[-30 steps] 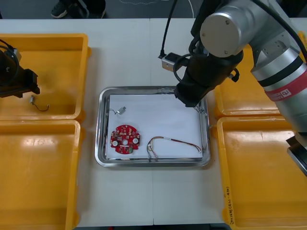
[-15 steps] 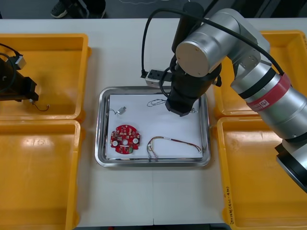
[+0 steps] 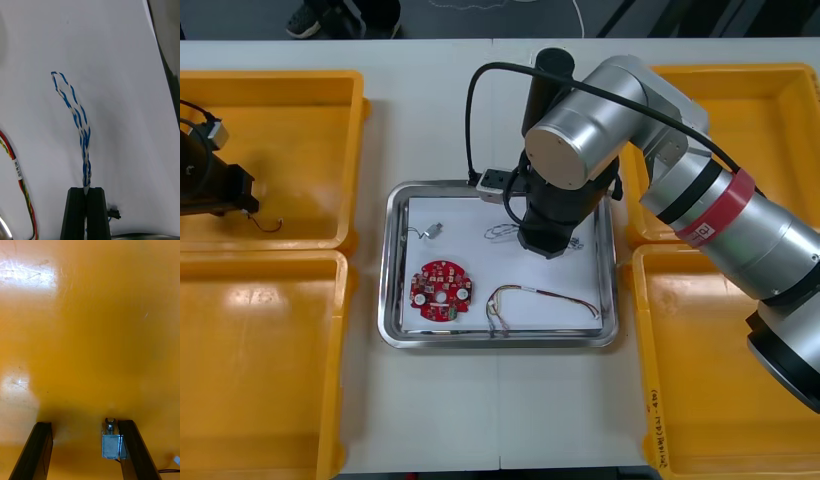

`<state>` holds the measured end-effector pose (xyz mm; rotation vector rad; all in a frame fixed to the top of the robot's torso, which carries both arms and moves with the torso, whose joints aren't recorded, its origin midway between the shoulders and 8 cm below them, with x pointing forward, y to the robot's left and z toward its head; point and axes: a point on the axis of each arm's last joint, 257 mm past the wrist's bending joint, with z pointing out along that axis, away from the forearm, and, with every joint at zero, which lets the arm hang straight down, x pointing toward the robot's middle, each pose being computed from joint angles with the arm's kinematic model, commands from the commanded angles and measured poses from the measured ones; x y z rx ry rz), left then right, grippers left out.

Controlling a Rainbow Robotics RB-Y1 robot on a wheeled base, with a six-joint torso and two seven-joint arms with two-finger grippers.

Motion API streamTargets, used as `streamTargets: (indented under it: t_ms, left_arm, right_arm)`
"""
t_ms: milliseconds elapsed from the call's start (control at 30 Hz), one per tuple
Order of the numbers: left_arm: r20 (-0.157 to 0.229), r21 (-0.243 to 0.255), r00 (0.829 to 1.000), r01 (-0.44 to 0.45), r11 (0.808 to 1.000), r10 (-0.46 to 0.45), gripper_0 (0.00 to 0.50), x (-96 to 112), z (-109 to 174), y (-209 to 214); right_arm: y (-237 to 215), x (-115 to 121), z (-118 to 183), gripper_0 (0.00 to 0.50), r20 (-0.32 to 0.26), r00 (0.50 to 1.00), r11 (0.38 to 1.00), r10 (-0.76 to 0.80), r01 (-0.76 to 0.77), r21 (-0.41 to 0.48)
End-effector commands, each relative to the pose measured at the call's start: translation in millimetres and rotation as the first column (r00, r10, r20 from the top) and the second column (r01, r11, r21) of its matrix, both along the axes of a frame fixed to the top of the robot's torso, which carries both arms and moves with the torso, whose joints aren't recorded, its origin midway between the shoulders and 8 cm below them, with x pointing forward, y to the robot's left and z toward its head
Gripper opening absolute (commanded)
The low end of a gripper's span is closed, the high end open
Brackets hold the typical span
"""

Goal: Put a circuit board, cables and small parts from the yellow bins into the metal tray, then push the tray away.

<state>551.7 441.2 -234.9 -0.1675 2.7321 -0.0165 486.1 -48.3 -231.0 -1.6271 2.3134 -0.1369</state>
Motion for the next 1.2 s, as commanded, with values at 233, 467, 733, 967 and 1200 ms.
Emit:
streamTargets:
  t_ms: [233,467,733,967,1200]
  left_arm:
    - [0.023,0.006,1.0,-0.001,1.0,0.001,0.425,14.0,-2.8,-13.6]
    - [0.025,0.014,1.0,0.001,1.0,-0.001,0.043,14.6,-5.2,-13.6]
    - [0.026,0.025,1.0,0.001,1.0,-0.001,0.0,14.9,-3.7,-11.5]
    - [0.012,0.028,1.0,0.003,1.0,-0.003,0.0,17.1,24.1,-15.9]
    - [0.016,0.038,1.0,-0.007,0.999,0.007,0.0,15.9,70.9,-23.3]
  right_arm:
    - [34.1,4.8,-0.7,0.0,0.058,0.99,0.992,0.128,-0.127,-0.022]
    - [36.8,2.1,-7.8,0.0,0.053,0.988,0.989,0.145,-0.144,-0.027]
    - [35.5,1.6,-8.5,0.29,0.05,0.989,0.99,0.142,-0.14,-0.031]
    - [33.7,2.3,-6.9,0.5,0.05,0.99,0.991,0.134,-0.133,-0.031]
    - [32.4,-0.5,3.2,0.5,0.019,0.994,0.994,0.108,-0.109,0.003]
